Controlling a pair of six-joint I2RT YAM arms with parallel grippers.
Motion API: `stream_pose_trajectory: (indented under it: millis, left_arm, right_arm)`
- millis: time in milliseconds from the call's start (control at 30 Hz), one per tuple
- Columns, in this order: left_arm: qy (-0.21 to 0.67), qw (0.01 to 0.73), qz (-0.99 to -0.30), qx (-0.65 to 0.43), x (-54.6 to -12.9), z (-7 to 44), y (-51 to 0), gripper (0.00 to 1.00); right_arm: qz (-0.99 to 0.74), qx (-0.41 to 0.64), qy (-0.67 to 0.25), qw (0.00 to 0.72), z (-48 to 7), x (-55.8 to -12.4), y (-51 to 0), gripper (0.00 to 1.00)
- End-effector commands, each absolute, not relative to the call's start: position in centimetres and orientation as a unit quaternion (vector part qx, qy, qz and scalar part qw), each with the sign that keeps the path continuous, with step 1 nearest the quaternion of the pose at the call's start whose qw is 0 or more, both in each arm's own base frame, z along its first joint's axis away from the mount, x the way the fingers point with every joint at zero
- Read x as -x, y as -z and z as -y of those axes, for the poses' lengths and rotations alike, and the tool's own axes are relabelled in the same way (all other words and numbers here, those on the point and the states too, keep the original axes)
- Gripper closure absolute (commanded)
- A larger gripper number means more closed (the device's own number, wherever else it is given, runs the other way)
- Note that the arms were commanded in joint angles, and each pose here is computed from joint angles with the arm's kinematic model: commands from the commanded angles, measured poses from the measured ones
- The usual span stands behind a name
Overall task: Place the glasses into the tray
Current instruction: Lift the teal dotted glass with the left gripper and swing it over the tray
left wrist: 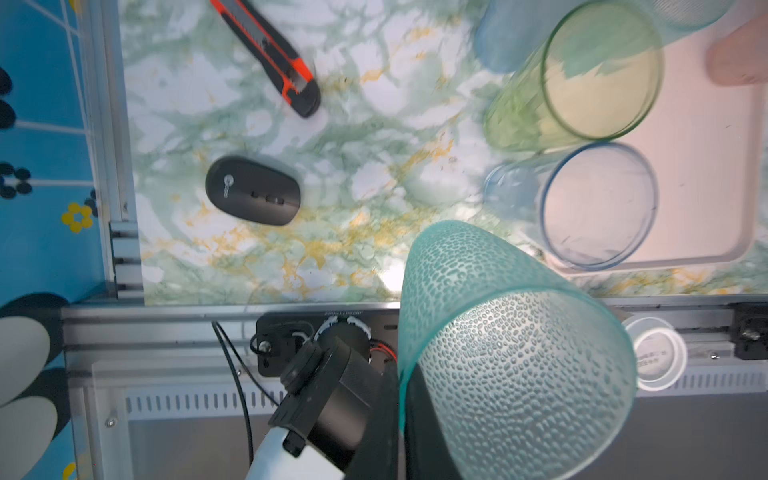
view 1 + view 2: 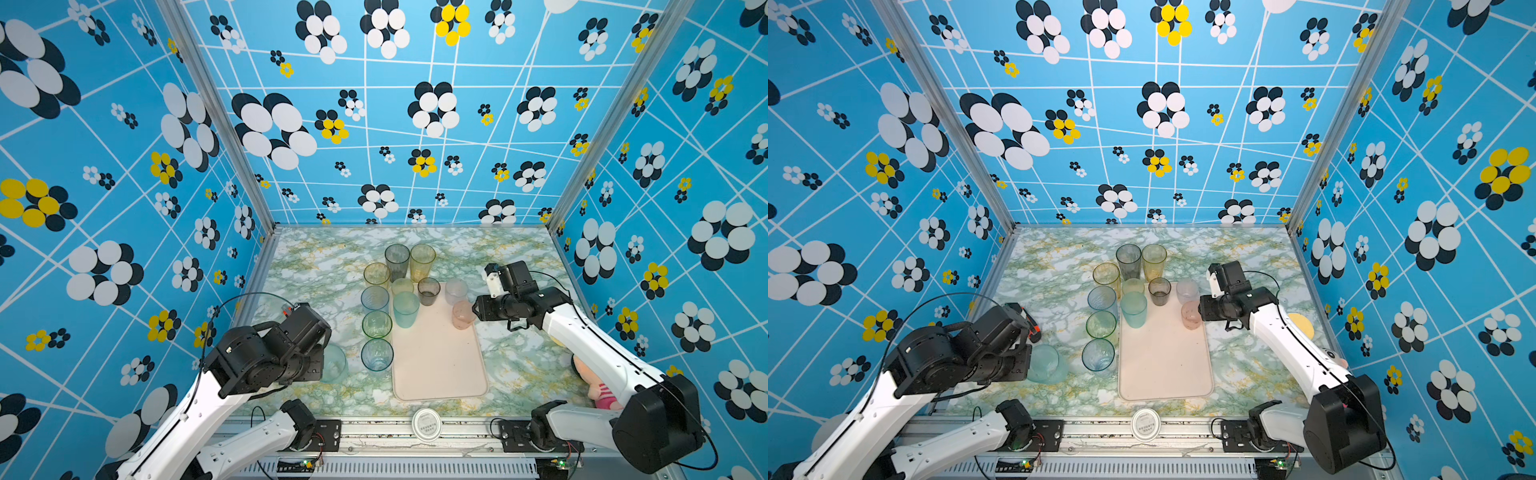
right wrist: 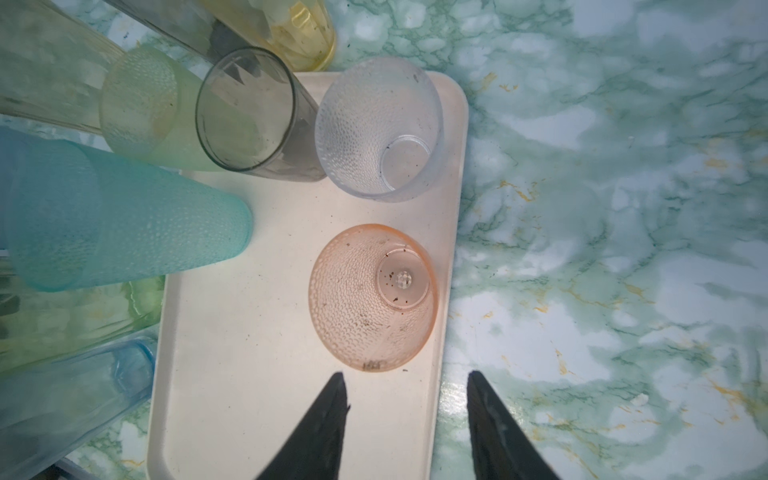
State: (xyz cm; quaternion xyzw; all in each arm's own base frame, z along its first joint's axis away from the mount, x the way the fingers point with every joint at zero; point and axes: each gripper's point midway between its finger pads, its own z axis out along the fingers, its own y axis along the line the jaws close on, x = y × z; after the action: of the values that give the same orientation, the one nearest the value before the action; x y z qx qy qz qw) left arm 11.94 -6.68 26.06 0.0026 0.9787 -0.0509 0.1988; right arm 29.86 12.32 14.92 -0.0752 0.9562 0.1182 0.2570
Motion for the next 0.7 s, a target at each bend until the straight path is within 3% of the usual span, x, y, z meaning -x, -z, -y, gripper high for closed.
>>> stream_pose_trajectory:
  millis: [0,267,433,667]
  left_arm:
    - [0.002,0.223,-0.973,-0.06,-13.8,6.6,-29.0,1.0]
    - [0.011,0.326,-0.926,-0.191,-22.9,16.3,-35.5,1.0]
    - [-0.003,0.316,-0.91,-0.269,-27.3,23.6,-33.5,1.0]
    - [0.015,0.313,-0.894,-0.321,-30.3,30.3,-31.6,1.0]
  right_arm:
    - [-0.947,0.08,-0.119,0.286,-11.9,-29.8,-17.9,0.54]
    - [-0.915,0.079,-0.152,0.365,-12.1,-29.0,-25.2,0.68]
    - [-0.884,0.086,-0.203,0.412,-13.4,-28.0,-29.9,0.69]
    - [-0.863,0.127,-0.248,0.422,-17.1,-26.2,-32.3,0.69]
